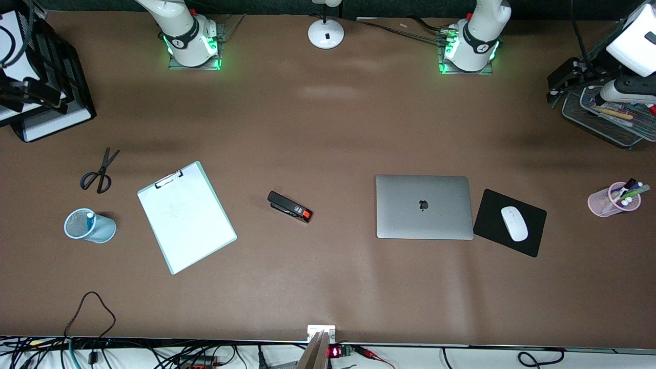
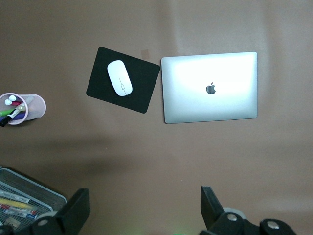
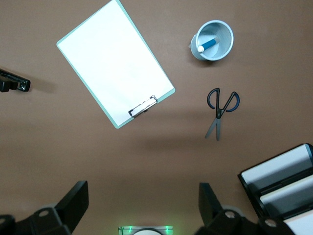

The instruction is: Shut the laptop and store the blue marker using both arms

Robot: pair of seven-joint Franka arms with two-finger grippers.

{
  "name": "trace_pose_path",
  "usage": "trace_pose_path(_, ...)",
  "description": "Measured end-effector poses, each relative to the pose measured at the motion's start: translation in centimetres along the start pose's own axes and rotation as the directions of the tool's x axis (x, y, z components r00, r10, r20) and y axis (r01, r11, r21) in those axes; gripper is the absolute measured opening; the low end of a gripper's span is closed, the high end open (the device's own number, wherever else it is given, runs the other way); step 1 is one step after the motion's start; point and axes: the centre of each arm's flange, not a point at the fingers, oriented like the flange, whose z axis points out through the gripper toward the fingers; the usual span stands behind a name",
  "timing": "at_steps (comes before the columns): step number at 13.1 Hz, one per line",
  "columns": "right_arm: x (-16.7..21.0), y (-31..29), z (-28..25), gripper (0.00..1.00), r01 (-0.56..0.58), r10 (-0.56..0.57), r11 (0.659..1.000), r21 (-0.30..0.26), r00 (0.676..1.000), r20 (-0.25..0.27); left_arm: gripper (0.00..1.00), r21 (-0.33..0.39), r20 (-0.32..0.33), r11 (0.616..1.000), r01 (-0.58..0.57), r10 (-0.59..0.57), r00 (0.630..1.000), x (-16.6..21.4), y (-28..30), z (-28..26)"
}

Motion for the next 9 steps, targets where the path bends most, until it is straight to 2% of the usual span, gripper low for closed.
trace_pose_path(9,-0.20,-0.36,-0.04,1.00,0.005,-0.005,1.000,0.000,1.000,0.000,1.00,0.000,0.000,1.000,-0.001,0.001,1.000,0.00,0.00,-0.01)
